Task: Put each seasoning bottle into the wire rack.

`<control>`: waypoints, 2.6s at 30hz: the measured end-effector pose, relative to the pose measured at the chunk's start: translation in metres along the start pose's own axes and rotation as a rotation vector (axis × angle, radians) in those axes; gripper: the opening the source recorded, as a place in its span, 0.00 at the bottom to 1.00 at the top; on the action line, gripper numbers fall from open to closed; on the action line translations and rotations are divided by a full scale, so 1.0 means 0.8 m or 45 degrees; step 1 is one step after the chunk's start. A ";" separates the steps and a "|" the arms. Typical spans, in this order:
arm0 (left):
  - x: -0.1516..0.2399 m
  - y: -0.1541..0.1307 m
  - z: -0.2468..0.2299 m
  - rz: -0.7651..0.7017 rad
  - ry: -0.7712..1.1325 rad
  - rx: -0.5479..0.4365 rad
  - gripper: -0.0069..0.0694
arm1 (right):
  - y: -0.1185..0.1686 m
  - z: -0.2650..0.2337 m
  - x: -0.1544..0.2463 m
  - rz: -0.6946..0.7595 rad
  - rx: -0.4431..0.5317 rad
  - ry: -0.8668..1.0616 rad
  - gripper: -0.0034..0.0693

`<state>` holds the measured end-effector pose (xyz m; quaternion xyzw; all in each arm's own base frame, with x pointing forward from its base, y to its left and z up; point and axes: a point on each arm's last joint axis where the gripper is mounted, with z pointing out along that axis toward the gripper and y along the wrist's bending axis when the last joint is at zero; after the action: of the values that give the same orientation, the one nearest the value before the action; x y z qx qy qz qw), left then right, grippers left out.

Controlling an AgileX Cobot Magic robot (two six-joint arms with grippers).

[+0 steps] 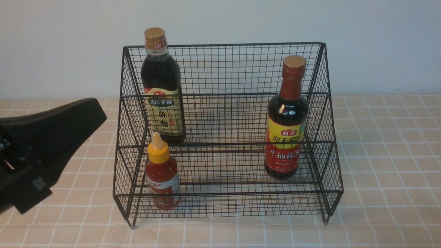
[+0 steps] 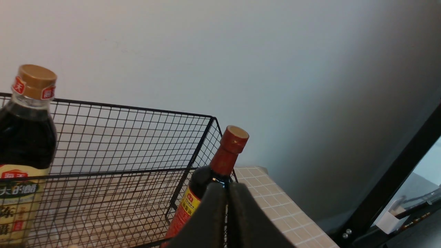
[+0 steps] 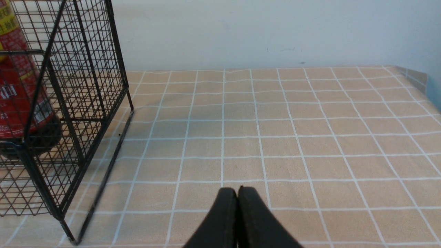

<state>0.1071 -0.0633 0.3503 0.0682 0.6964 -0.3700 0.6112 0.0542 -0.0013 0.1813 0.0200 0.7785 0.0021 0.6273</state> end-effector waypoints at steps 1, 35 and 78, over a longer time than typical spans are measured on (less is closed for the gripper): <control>0.000 0.000 0.000 0.000 0.000 0.000 0.08 | 0.000 0.000 0.000 0.000 0.000 0.000 0.03; 0.018 0.020 -0.121 0.479 0.071 -0.675 0.08 | 0.000 0.000 0.000 0.000 0.000 0.000 0.03; 0.189 0.117 -0.107 0.506 0.227 -0.891 0.08 | 0.000 0.000 0.000 0.000 0.000 -0.001 0.03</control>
<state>0.0527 0.0011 0.1715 0.0210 0.8037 0.0218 0.5943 0.0542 -0.0013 0.1814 0.0200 0.7783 0.0021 0.6276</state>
